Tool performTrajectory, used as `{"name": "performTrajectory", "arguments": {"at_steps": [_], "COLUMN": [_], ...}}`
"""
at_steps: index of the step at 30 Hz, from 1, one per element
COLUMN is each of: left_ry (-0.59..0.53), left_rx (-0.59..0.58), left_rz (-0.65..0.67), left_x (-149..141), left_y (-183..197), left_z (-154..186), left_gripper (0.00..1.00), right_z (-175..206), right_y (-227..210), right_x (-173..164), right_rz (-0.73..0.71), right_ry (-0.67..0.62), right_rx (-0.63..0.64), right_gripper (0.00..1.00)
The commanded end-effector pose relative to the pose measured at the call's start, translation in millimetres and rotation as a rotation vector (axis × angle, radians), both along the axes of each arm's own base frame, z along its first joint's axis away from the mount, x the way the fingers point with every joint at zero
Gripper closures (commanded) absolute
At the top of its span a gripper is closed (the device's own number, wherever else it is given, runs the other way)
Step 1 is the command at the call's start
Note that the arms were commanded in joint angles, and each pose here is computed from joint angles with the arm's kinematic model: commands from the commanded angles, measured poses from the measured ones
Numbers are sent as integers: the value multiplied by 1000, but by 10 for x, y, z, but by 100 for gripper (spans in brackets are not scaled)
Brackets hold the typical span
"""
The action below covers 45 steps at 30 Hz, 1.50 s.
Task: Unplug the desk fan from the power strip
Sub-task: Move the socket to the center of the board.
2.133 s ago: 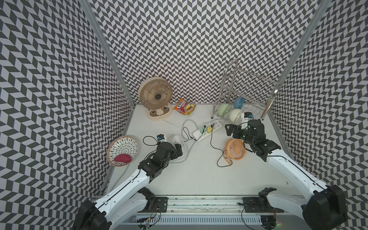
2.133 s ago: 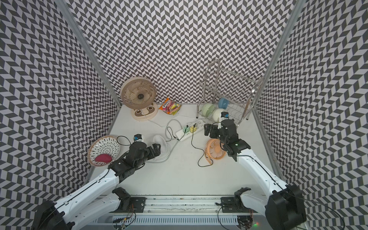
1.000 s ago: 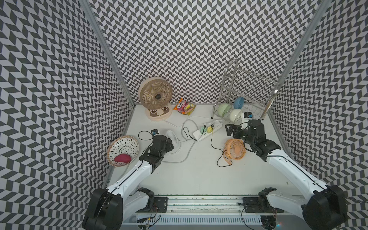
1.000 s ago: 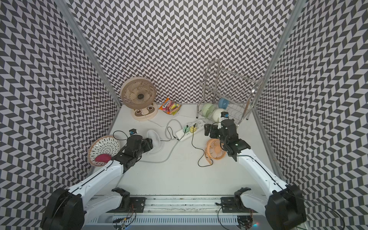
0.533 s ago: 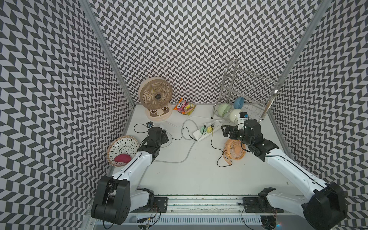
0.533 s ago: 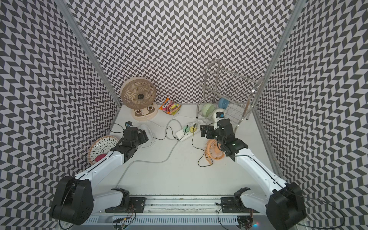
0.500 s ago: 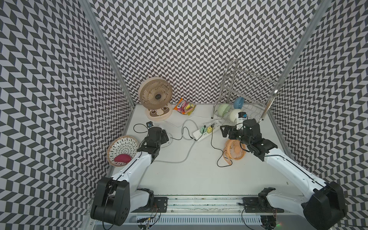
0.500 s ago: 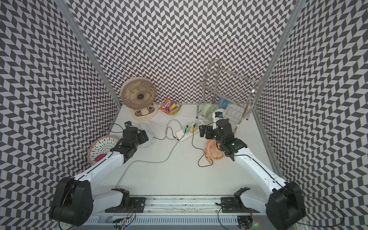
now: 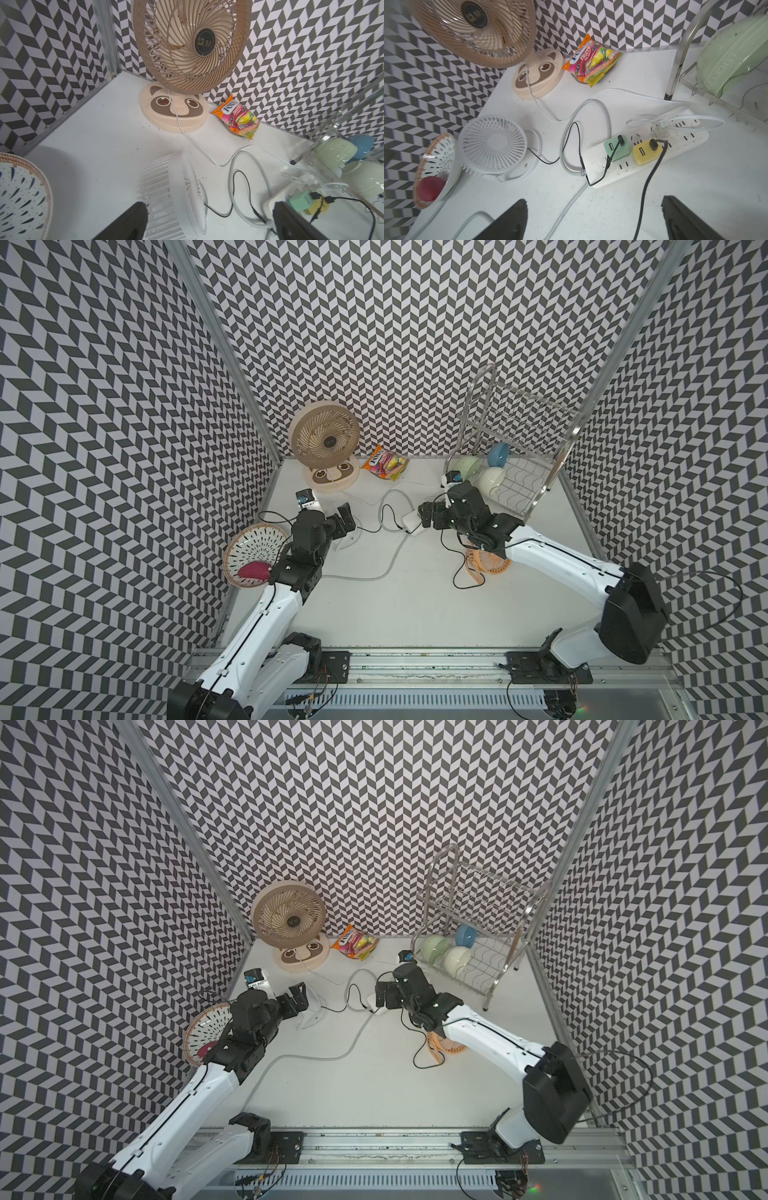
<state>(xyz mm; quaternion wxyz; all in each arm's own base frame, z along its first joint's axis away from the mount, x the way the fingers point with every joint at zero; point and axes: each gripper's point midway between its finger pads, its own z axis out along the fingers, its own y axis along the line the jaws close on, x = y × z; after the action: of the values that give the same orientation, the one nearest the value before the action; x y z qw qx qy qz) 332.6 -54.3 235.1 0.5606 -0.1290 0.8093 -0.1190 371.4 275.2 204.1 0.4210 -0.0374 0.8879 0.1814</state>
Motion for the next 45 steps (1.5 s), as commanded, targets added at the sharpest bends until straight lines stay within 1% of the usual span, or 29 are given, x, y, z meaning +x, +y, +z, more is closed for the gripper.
{"name": "performTrajectory", "arguments": {"at_steps": [1, 3, 6, 8, 12, 18, 21, 23, 25, 30, 41, 45], "left_ry": [5, 4, 2, 4, 11, 17, 22, 31, 48, 62, 94, 98], "left_rx": [-51, -55, -58, -60, -65, -75, -84, -82, -77, -74, -71, -70], "left_rz": [-108, -142, -179, -193, -216, -244, -262, -275, -291, -314, -327, -326], "left_x": [-82, -109, -142, -159, -175, -150, -108, -71, -29, 29, 176, 196], "left_y": [-234, -328, -439, -485, -553, -634, -713, -784, -877, -1041, -1197, -1207], "left_z": [79, 108, 123, 125, 103, 67, 53, 28, -12, -69, -226, -243], "left_gripper": [0, 0, 0, 0, 0, 1, 4, 6, 7, 9, 11, 11], "right_z": [-71, -140, -205, -206, -345, -515, -574, -598, -642, -764, -950, -1046], "right_y": [-164, -150, -77, -38, -60, -168, -245, -289, -328, -321, -352, -329], "right_x": [240, 341, 494, 589, 751, 826, 832, 849, 869, 877, 853, 823], "right_rz": [-189, -232, -259, -273, -313, -361, -381, -389, -388, -368, -350, -334], "right_ry": [6, 17, 16, 10, 42, 64, 70, 75, 89, 128, 174, 196], "right_rx": [-52, -71, -75, -68, -45, -75, -91, -92, -90, -82, -76, -76], "right_gripper": [0, 0, 0, 0, 0, 0, 3, 7, 12, 24, 48, 51]}}
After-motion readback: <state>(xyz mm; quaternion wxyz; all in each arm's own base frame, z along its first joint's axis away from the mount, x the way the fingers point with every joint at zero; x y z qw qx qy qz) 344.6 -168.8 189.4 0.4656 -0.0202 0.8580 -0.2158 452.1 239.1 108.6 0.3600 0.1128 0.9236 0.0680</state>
